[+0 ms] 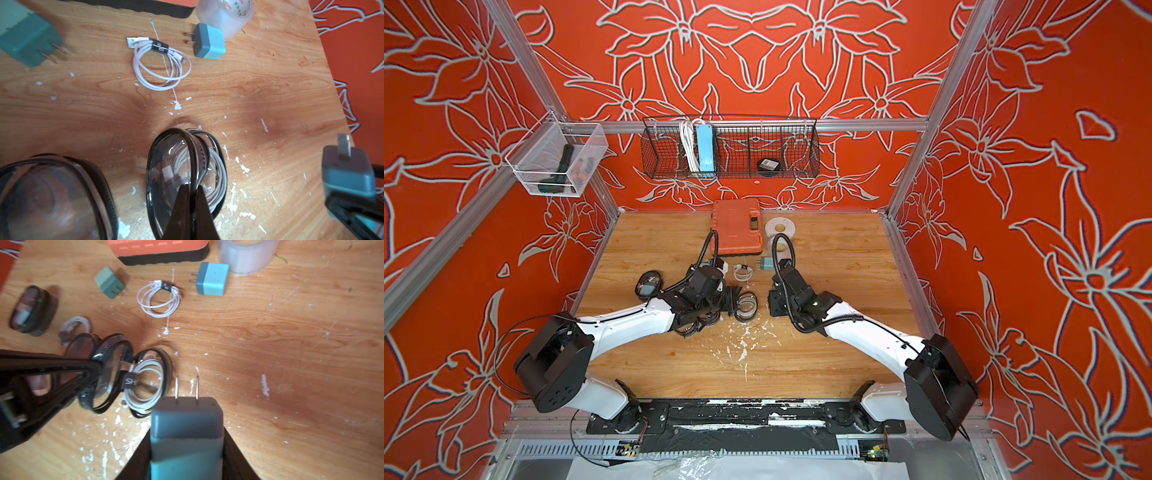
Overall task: Pack away charging kits
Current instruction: Place the storage bag at the center of the board, then place the plug in the storage bag.
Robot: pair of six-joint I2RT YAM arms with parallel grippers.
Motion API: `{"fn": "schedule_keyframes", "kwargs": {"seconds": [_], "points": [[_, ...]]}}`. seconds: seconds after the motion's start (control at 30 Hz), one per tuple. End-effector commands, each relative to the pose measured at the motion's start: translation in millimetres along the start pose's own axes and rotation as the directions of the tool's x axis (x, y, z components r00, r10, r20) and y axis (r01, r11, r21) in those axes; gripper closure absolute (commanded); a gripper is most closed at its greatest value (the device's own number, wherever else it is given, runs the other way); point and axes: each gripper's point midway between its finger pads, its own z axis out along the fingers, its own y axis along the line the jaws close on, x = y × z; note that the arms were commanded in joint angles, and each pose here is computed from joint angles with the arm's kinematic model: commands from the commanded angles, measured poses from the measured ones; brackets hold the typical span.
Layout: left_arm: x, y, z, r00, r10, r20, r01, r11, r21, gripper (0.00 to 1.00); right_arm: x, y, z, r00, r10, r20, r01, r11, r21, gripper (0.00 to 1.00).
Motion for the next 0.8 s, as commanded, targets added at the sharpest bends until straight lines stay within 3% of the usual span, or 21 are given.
{"fn": "schedule_keyframes", "kwargs": {"seconds": [0.0, 0.37, 0.67, 0.77], "points": [[-9, -10, -7, 0.999, -0.003, 0.033, 0.002, 0.998, 0.056, 1.00, -8, 26, 2, 0.999, 0.040, 0.014, -0.038, 0.994, -0.104, 1.00], [-7, -14, -4, 1.000, -0.010, 0.023, 0.008, 0.995, 0.099, 1.00, 5, 72, 46, 0.996, -0.030, -0.087, 0.016, 0.987, -0.162, 1.00], [-5, -14, -4, 0.999, -0.037, 0.009, 0.036, 0.991, 0.130, 1.00, 13, 59, 88, 0.990, -0.040, -0.137, 0.037, 0.999, -0.026, 1.00], [-5, -10, -4, 0.998, -0.057, 0.001, 0.057, 0.989, 0.138, 1.00, 16, 61, 96, 0.988, -0.035, -0.147, 0.030, 0.999, -0.034, 1.00]]}}
